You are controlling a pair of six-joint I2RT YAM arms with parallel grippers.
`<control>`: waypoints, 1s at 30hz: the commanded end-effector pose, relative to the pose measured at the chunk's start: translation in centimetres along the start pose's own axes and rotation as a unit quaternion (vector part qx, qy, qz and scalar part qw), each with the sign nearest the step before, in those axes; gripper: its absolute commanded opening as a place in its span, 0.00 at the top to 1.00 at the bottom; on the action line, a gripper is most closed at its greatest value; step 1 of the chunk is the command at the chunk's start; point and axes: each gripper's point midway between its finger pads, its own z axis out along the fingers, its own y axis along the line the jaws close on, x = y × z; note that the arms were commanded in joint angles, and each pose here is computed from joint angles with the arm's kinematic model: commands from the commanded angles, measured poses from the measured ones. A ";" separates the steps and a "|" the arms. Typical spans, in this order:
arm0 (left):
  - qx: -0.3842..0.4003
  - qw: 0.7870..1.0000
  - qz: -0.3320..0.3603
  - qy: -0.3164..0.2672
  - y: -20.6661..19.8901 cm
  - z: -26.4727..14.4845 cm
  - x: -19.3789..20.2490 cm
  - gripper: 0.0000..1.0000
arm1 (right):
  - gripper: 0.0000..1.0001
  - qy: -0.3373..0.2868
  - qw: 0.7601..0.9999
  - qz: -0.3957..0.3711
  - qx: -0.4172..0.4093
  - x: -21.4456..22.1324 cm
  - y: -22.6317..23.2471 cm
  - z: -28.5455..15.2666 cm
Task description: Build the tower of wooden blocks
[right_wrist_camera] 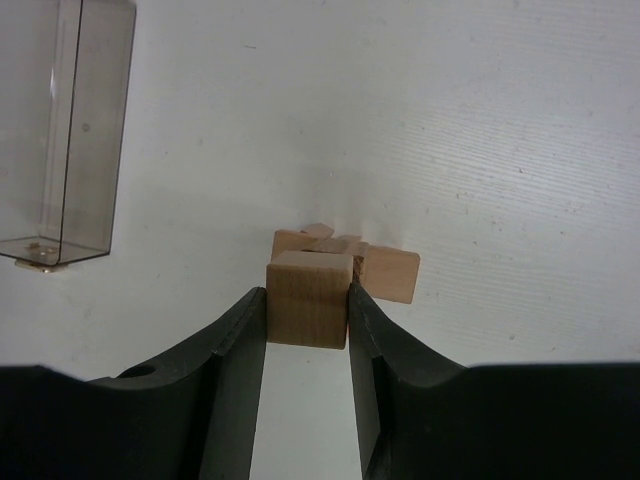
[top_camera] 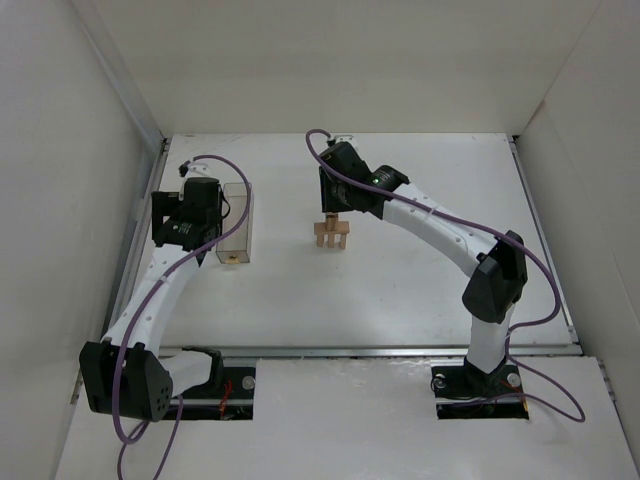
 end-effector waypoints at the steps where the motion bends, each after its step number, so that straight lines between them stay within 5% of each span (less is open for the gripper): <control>1: -0.005 1.000 -0.021 -0.021 0.8 -0.5 -1.3 0.01 | 0.61 -0.044 0.999 0.009 -0.018 -2.7 0.9 -1.8; 30: -0.005 1.000 -0.021 -0.021 0.8 -0.6 -1.1 0.01 | 0.61 -0.023 1.000 0.011 -0.011 -1.2 0.7 -0.9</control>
